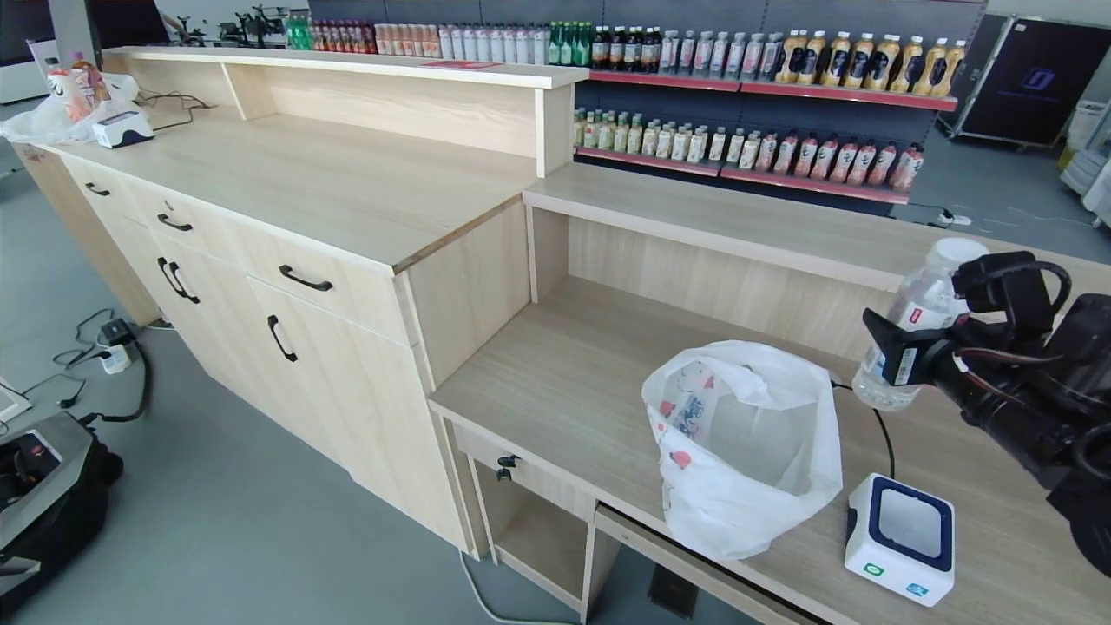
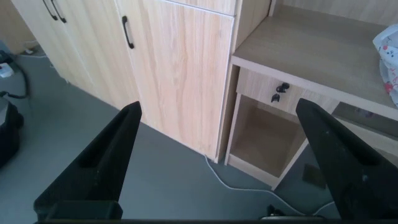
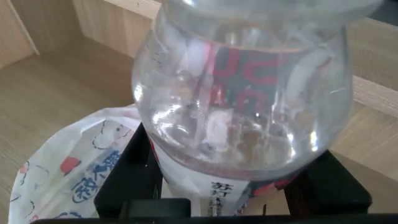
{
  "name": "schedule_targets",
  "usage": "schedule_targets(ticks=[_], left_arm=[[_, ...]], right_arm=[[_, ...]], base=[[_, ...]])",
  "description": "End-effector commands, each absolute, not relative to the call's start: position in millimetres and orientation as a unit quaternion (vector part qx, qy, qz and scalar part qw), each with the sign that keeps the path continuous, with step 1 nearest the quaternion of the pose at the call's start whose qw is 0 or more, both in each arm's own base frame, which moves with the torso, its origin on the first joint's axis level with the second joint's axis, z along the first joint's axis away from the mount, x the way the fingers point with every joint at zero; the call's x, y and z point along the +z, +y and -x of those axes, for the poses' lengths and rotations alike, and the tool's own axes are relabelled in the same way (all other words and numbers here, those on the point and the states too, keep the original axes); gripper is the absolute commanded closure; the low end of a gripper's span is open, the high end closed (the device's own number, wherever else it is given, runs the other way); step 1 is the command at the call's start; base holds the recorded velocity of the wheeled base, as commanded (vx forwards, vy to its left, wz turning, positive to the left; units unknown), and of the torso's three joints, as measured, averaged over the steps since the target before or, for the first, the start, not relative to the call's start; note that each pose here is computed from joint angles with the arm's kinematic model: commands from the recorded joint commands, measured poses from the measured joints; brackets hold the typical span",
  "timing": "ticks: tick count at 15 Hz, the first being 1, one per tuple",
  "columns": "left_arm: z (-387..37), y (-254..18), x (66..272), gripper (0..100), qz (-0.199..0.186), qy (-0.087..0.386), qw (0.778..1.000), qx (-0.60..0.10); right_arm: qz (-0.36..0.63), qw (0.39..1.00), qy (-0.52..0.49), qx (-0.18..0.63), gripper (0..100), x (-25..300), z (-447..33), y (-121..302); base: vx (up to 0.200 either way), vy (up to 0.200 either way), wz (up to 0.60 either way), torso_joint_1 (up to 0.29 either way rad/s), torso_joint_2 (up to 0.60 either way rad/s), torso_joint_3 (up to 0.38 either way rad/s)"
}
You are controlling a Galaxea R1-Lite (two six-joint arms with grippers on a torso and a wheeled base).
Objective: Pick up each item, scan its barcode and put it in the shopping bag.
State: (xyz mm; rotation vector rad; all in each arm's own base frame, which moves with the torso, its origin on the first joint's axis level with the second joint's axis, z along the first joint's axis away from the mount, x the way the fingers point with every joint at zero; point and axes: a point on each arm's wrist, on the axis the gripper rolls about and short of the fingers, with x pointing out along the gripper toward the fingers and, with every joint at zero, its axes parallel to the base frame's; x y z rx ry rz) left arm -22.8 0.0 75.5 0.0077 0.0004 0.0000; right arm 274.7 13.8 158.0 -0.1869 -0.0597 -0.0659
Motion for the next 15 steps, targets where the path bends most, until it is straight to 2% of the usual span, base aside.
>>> schedule_targets(ticks=[1,5,9,15], left_arm=[[22.8,0.0,75.5,0,-0.004,0.000,1.000,0.000],[22.8,0.0,75.5,0,-0.004,0.000,1.000,0.000],[22.8,0.0,75.5,0,-0.004,0.000,1.000,0.000],[22.8,0.0,75.5,0,-0.004,0.000,1.000,0.000]], right_arm=[[0.066,0.998,0.007,0.017,100,118.1,-300.0,20.8],[0.048,0.992,0.007,0.114,100,77.1,-328.1,31.4],[0.052,0.991,0.016,0.123,100,48.0,-359.3,37.1],[0.055,0.990,0.013,0.131,100,23.6,-386.7,40.6]], base=[[0.000,0.000,0.00,0.000,0.00,0.000],[0.000,0.000,0.00,0.000,0.00,0.000],[0.000,0.000,0.00,0.000,0.00,0.000],[0.000,0.000,0.00,0.000,0.00,0.000]])
